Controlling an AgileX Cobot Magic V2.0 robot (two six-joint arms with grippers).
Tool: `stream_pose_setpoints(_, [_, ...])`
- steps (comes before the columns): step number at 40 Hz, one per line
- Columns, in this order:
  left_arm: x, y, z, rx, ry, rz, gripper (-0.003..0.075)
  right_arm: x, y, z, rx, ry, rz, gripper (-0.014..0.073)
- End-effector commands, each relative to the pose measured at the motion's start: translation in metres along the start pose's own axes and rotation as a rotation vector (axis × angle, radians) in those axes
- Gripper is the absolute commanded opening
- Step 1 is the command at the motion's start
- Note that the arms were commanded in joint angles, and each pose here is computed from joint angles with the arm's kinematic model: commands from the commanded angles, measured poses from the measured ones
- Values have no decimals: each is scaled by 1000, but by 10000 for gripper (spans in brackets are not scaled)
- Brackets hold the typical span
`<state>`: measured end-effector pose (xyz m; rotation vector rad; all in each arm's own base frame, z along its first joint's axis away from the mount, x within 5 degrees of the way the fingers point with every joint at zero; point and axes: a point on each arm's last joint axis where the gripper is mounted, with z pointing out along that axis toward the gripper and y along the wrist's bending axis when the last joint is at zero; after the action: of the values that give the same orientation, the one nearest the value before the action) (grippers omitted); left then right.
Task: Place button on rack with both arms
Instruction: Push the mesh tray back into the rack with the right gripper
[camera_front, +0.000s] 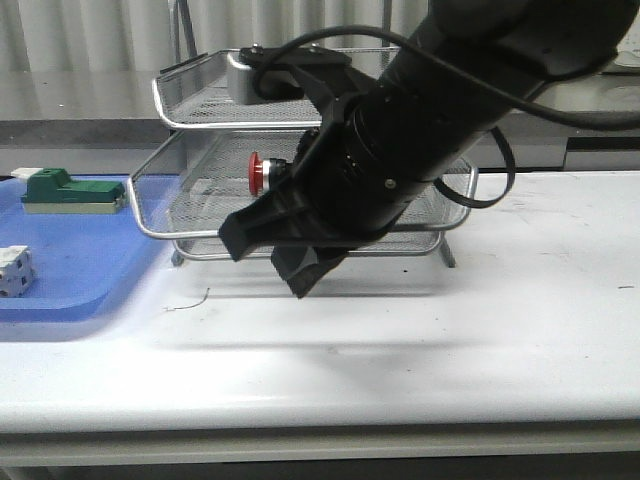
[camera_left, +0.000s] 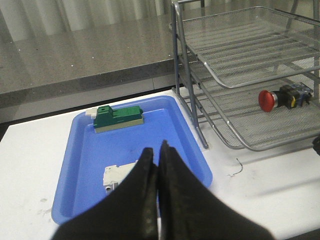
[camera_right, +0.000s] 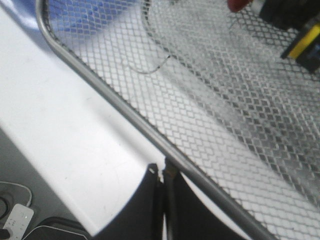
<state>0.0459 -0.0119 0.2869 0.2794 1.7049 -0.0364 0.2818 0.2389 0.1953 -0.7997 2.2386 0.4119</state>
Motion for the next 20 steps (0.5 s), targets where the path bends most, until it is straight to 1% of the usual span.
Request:
stream_pose_setpoints(1, [-15,3,-2,-21,-96,-23,-19,-32,-9,-9,39,-142,-10,-59])
stream_pose_setpoints(20, [-15,3,-2,-21,-96,-23,-19,-60,-43,15,92,-175,28,-59])
